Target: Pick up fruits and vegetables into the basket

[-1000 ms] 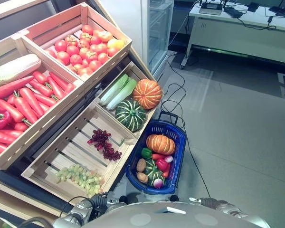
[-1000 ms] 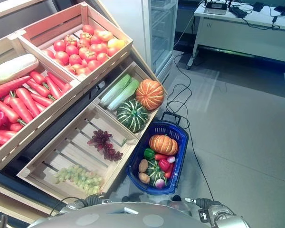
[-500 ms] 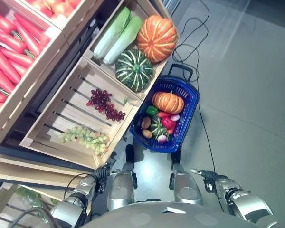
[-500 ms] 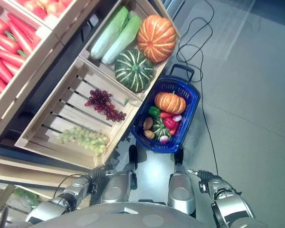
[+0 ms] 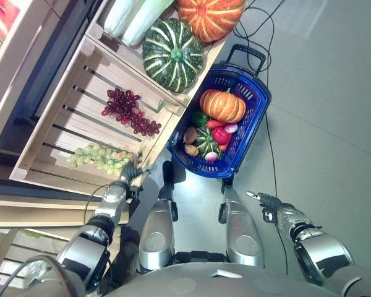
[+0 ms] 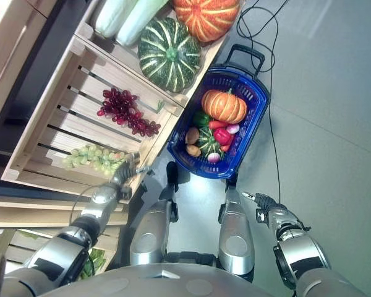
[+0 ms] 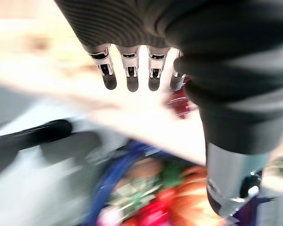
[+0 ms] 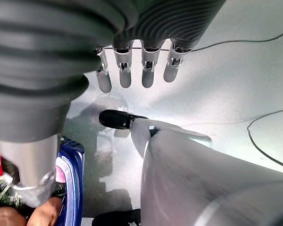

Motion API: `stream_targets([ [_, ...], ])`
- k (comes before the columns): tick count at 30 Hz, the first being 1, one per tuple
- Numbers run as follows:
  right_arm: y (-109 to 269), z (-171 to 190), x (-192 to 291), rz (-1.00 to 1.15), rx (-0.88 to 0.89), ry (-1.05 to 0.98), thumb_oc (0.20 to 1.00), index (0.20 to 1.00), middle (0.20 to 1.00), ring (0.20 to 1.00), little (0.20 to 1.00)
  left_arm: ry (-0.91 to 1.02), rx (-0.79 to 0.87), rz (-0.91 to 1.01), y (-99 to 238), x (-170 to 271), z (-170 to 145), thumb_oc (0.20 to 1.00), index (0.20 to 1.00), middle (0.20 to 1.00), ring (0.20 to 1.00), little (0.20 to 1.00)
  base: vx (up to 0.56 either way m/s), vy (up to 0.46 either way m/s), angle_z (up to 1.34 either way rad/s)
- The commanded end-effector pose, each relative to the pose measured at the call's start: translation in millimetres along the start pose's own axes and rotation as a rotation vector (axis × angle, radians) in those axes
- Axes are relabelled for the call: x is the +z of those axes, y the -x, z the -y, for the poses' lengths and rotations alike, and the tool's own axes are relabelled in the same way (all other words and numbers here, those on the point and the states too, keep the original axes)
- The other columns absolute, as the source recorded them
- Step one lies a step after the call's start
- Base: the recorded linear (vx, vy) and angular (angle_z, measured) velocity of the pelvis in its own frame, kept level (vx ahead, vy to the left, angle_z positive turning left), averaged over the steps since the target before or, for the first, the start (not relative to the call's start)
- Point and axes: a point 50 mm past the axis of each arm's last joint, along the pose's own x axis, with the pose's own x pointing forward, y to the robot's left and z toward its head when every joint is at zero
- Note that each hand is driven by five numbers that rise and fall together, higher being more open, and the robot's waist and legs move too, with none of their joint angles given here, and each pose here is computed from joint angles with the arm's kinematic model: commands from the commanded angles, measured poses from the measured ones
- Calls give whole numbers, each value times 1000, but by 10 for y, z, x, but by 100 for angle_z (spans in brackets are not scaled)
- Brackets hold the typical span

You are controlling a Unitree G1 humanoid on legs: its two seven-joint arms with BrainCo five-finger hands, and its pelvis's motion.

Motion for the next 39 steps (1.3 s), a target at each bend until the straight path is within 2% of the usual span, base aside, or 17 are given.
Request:
stream_targets([
  [1,19,144,25,22,-51,-47,1000,1000,1000,1000,1000,-30,157,219,-65,407,-194,1000,1000,1000,1000,1000,-108,-83,6],
  [10,17,122,156,60,-52,-76,1000,1000,1000,1000,1000,-167,394,560,-81,1162,-344,1000,1000,1000,1000,1000,-40,-14,5],
  [15,16,101,203,76,-38,-69,1000,1000,1000,1000,1000,-405,546,611,-112,1387,-478,1000,1000,1000,1000,1000,-6,-2,3],
  [17,18,101,232,81,-37,-70,1000,1000,1000,1000,1000,-509,585,588,-133,1400,-530,1000,1000,1000,1000,1000,0,0,0],
  [19,22,121,258,85,-33,-61,1000,1000,1000,1000,1000,-716,646,527,-162,1380,-693,1000,1000,1000,1000,1000,0,0,0],
  [25,32,164,346,95,-36,-24,1000,1000,1000,1000,1000,-1032,639,329,-197,1157,-923,1000,1000,1000,1000,1000,3,24,-2],
  [30,41,199,403,109,-36,-7,1000,1000,1000,1000,1000,-1150,620,227,-174,998,-1048,1000,1000,1000,1000,1000,5,23,-2],
  [34,52,220,491,121,-38,14,1000,1000,1000,1000,1000,-1316,571,111,-159,843,-1127,1000,1000,1000,1000,1000,-13,40,-3],
  [39,65,252,562,130,-43,27,1000,1000,1000,1000,1000,-1362,538,-16,-142,706,-1189,1000,1000,1000,1000,1000,-11,18,-2],
])
